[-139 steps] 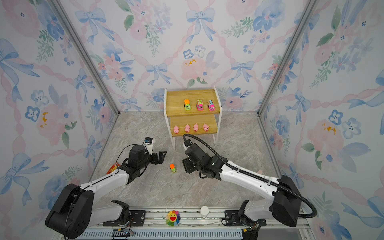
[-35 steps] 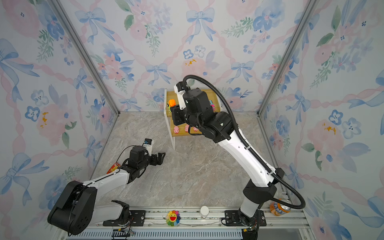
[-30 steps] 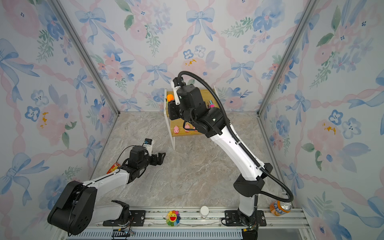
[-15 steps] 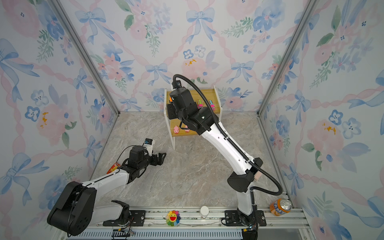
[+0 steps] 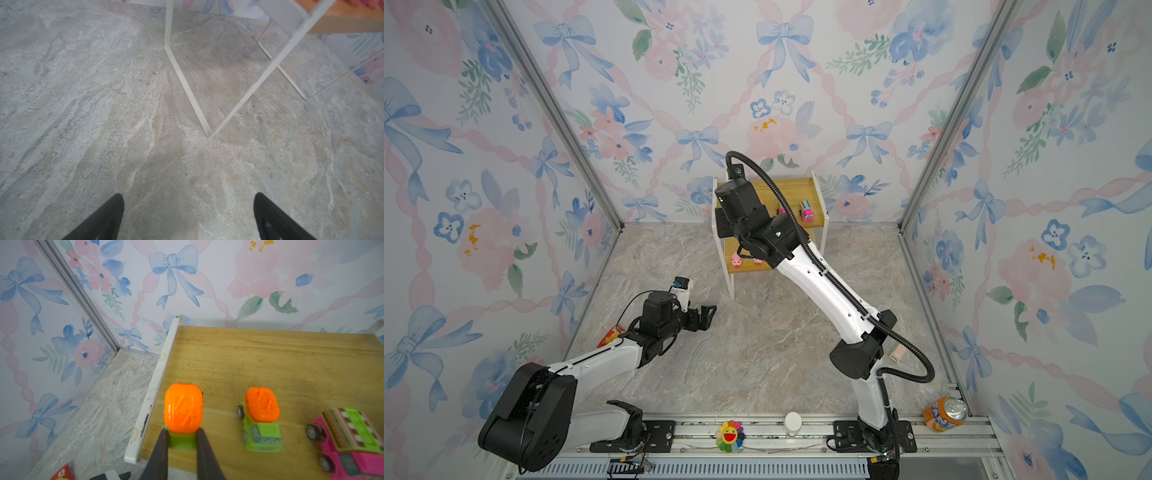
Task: Place and organize the plastic toys onto the shelf
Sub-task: 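Lift the truck with the right gripper up to the upper shelf, then lower the truck beside the other orange-topped truck and open the right gripper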
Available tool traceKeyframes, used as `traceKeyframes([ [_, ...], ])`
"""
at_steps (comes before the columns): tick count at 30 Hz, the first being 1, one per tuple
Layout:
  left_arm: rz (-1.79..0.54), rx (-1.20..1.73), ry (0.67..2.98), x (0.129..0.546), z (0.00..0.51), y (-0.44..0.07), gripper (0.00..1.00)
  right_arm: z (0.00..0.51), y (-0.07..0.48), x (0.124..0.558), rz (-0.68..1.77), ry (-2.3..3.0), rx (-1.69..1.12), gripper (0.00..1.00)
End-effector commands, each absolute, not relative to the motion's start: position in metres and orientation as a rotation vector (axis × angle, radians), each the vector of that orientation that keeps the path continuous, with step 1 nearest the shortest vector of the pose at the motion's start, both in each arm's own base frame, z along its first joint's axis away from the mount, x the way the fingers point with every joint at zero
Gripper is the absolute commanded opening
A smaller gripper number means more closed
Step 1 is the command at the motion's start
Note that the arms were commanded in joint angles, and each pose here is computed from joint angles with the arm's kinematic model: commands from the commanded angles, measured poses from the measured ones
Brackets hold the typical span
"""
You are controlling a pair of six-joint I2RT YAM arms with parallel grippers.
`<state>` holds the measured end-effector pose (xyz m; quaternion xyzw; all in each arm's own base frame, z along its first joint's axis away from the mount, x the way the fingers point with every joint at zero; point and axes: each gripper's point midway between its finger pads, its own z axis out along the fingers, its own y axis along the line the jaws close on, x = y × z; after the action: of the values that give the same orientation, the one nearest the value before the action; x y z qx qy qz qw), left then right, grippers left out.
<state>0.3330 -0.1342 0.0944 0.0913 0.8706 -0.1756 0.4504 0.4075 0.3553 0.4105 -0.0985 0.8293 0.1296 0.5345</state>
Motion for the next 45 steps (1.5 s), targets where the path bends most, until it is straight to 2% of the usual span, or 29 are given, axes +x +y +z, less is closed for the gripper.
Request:
traceKeyframes([
  [1,-0.434,0.239,2.138,0.339,0.101,-0.135,0.98,0.418,0.35,0.412,0.296,1.959,-0.197,0.15],
  [28,-0.438,0.243,2.153,0.342,0.097,-0.137,0.98,0.399,0.35,0.425,0.256,1.994,-0.178,0.14],
  [35,-0.437,0.243,2.154,0.342,0.096,-0.136,0.98,0.398,0.35,0.425,0.257,1.993,-0.182,0.18],
  [45,-0.437,0.245,2.153,0.342,0.097,-0.136,0.98,0.396,0.353,0.424,0.255,2.0,-0.193,0.19],
])
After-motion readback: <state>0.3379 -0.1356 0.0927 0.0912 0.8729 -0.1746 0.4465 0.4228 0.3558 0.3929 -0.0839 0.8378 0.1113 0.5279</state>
